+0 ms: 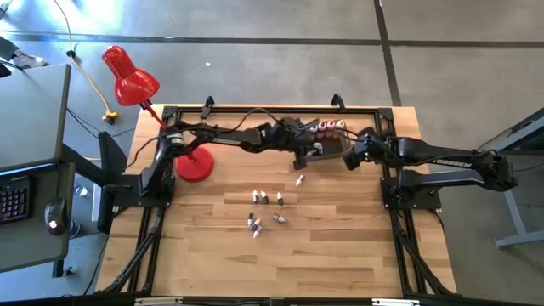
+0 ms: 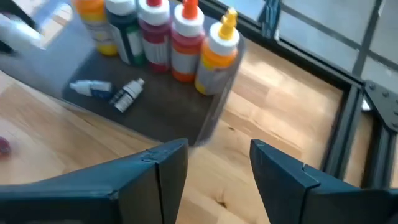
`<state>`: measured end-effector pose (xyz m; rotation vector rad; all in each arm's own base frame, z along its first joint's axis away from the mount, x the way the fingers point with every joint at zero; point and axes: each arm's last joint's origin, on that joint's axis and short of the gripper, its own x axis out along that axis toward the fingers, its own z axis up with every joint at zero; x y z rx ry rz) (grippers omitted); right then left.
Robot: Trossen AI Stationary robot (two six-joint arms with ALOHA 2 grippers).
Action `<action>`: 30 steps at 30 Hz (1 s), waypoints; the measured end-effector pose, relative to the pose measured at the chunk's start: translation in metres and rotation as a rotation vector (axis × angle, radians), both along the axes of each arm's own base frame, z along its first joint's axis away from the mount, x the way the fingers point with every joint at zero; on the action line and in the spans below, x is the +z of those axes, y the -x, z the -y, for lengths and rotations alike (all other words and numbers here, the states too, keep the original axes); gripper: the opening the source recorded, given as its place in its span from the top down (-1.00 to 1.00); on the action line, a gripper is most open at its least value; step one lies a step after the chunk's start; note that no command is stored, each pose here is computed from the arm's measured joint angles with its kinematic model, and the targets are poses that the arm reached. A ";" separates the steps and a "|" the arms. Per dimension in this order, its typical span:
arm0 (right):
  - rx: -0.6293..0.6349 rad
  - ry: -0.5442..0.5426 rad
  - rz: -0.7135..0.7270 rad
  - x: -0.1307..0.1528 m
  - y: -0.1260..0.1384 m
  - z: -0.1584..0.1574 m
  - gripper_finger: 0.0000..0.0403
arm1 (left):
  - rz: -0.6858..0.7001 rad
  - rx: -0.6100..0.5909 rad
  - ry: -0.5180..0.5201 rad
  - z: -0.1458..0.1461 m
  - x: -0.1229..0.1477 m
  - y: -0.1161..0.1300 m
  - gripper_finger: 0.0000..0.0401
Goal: Pick & Place food coloring
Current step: Put the bottom small green food coloring bottle into the bin, then put the small orange food coloring bottle into the bin
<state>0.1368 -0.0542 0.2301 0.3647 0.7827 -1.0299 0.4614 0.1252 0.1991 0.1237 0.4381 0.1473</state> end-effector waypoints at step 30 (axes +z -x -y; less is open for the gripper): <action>0.890 0.056 0.115 -0.019 -0.094 -0.013 0.17 | -0.618 0.118 0.027 0.029 0.214 0.124 0.29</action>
